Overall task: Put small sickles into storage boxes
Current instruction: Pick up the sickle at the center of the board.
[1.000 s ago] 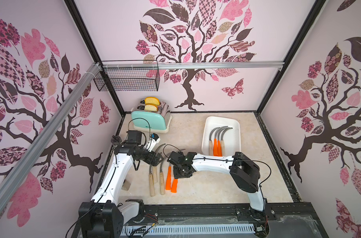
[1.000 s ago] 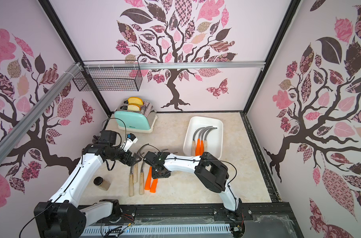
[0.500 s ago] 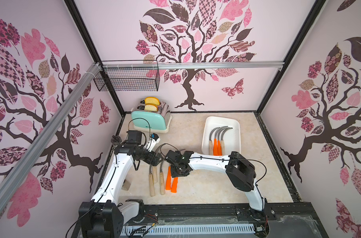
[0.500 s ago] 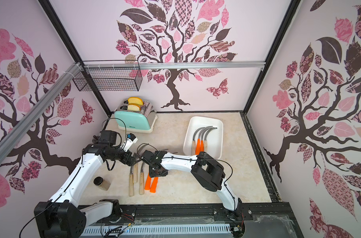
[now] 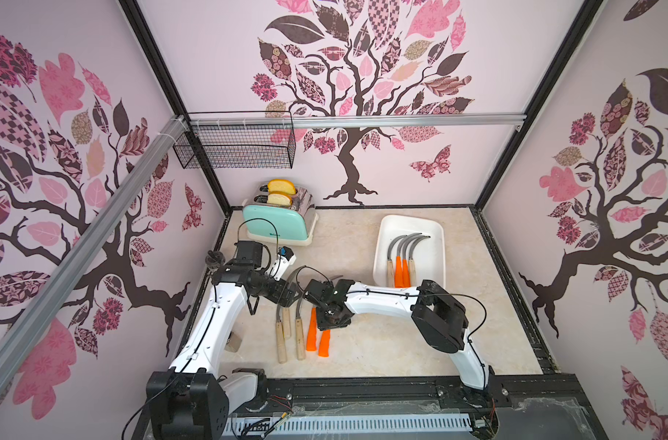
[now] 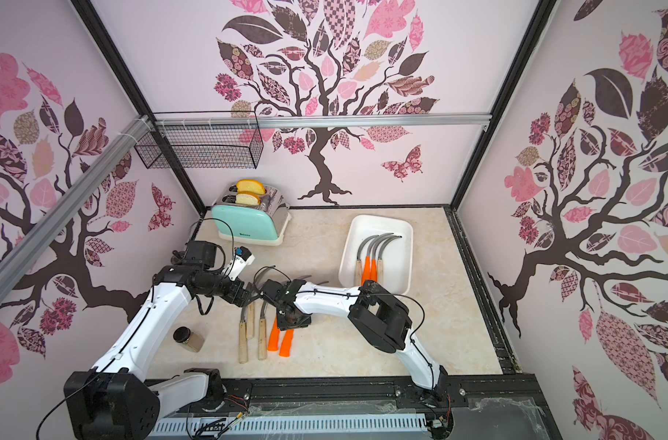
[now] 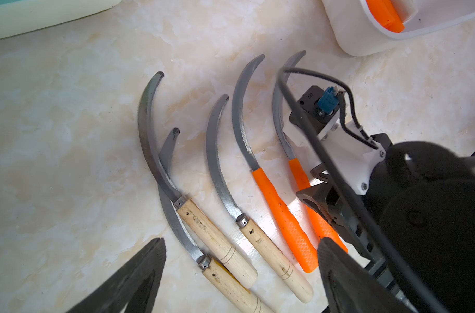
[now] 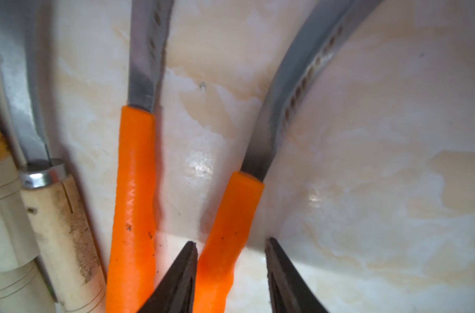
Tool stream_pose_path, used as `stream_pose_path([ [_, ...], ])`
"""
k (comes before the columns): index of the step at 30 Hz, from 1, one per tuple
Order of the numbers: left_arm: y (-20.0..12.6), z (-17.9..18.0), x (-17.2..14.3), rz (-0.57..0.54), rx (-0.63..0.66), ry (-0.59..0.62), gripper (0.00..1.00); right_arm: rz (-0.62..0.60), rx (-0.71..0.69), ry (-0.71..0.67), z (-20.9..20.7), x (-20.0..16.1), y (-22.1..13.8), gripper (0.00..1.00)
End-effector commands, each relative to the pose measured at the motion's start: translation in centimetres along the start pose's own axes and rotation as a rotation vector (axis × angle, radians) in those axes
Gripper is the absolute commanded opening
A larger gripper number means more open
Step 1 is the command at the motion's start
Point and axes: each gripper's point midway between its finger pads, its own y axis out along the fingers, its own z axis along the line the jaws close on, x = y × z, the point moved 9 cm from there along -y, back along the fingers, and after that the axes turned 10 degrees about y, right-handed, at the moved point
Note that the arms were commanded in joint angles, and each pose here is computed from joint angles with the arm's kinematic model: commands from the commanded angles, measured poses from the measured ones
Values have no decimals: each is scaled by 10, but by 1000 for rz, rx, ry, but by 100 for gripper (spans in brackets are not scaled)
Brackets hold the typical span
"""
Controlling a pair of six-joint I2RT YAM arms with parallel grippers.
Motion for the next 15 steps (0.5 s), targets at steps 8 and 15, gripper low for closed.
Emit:
stream_pose_path([
  [8, -3, 4, 6, -21, 6, 18, 92, 15, -187, -42, -34, -14, 5, 40],
  [15, -1, 4, 4, -13, 5, 16, 92, 35, -206, -21, -56, -20, 8, 36],
])
